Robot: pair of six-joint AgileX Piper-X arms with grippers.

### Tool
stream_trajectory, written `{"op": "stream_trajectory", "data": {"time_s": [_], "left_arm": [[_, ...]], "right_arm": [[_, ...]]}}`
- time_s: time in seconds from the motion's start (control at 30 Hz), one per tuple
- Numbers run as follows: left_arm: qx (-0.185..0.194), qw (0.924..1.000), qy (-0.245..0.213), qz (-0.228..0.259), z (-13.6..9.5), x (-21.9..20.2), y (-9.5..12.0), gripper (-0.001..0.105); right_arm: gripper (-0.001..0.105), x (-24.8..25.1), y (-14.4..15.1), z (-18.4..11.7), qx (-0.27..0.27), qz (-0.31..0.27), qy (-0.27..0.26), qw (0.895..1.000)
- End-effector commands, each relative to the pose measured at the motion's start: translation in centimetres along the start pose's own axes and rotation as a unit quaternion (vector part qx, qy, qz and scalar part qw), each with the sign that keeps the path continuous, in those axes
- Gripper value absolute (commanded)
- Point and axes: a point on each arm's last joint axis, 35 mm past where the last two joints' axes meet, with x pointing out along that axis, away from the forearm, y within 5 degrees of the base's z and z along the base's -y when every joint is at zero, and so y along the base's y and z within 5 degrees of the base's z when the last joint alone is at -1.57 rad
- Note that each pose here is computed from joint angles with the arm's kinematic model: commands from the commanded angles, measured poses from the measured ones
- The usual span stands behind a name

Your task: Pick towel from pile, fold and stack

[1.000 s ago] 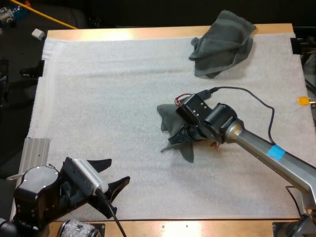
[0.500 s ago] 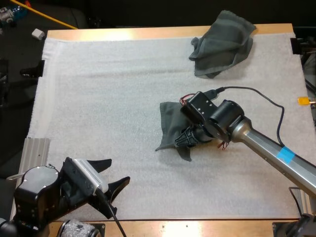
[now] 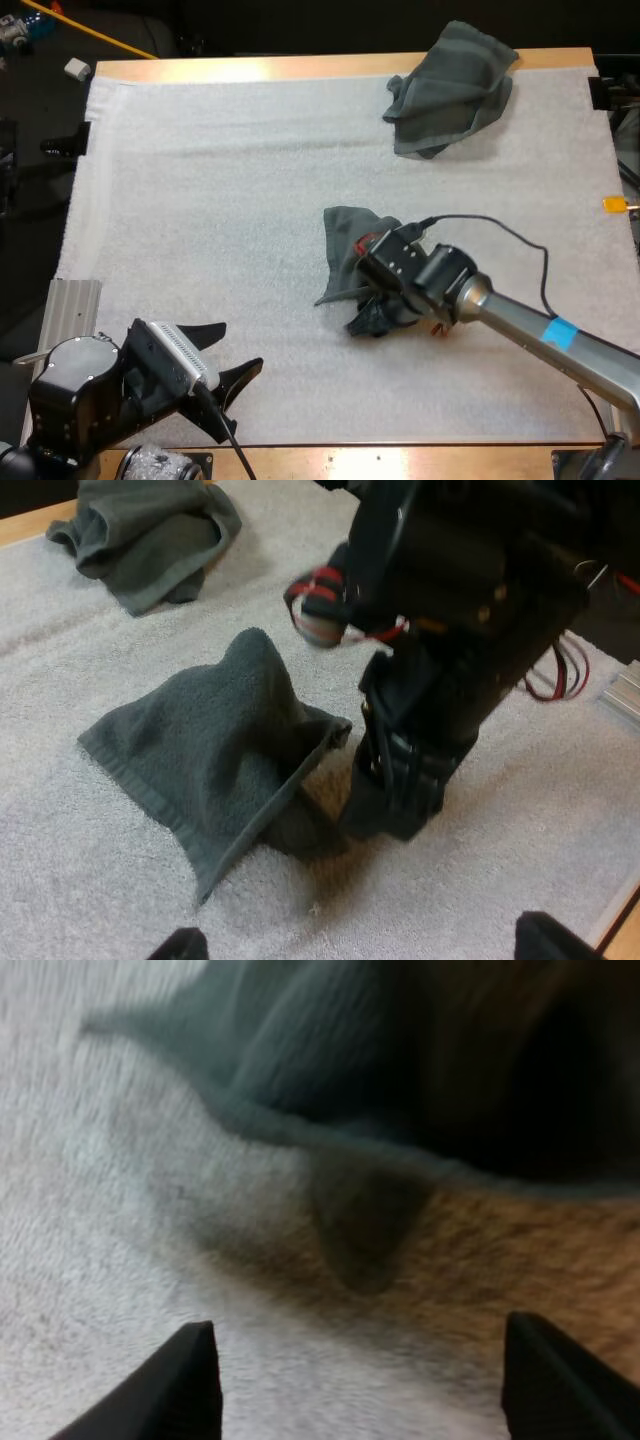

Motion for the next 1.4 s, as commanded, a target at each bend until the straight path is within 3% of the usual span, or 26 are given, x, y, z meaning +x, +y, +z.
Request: {"op": "stream_trajectory", "data": {"time_s": [0.0,0.47,0.53,0.63,0.67,0.87,1.1,1.37], "left_arm": [[0.0,1.0,0.002,-0.003,0.1,-0.1,-0.1,0.059],[-0.005,1.0,0.006,-0.005,-0.1,-0.1,-0.1,0.06],[-0.007,0.9999,0.011,-0.005,-0.2,0.0,-0.1,0.06],[-0.007,0.9999,0.012,-0.006,-0.2,0.0,-0.1,0.06],[-0.006,0.9999,0.011,-0.006,-0.2,-0.1,-0.1,0.06],[-0.006,0.9999,0.009,-0.005,-0.2,-0.1,-0.1,0.06],[-0.007,0.9999,0.013,-0.005,-0.2,-0.1,-0.1,0.06],[-0.008,0.9998,0.015,-0.005,-0.2,0.0,-0.1,0.06]], "right_arm": [[0.056,1.5,0.5,-0.2,0.004,0.008,0.001,1.0],[0.053,7.5,0.5,0.2,0.042,-0.001,0.028,0.999],[0.04,8.0,0.4,0.2,0.049,-0.008,0.028,0.998],[0.003,8.2,0.3,0.3,0.054,-0.019,0.025,0.998],[0.001,8.2,0.3,0.3,0.053,-0.023,0.027,0.998],[0.0,6.7,0.4,0.7,0.047,-0.029,0.004,0.998],[0.0,1.0,0.3,2.0,0.017,-0.05,-0.058,0.997],[0.0,-7.5,0.1,4.6,-0.009,-0.065,-0.166,0.984]]}}
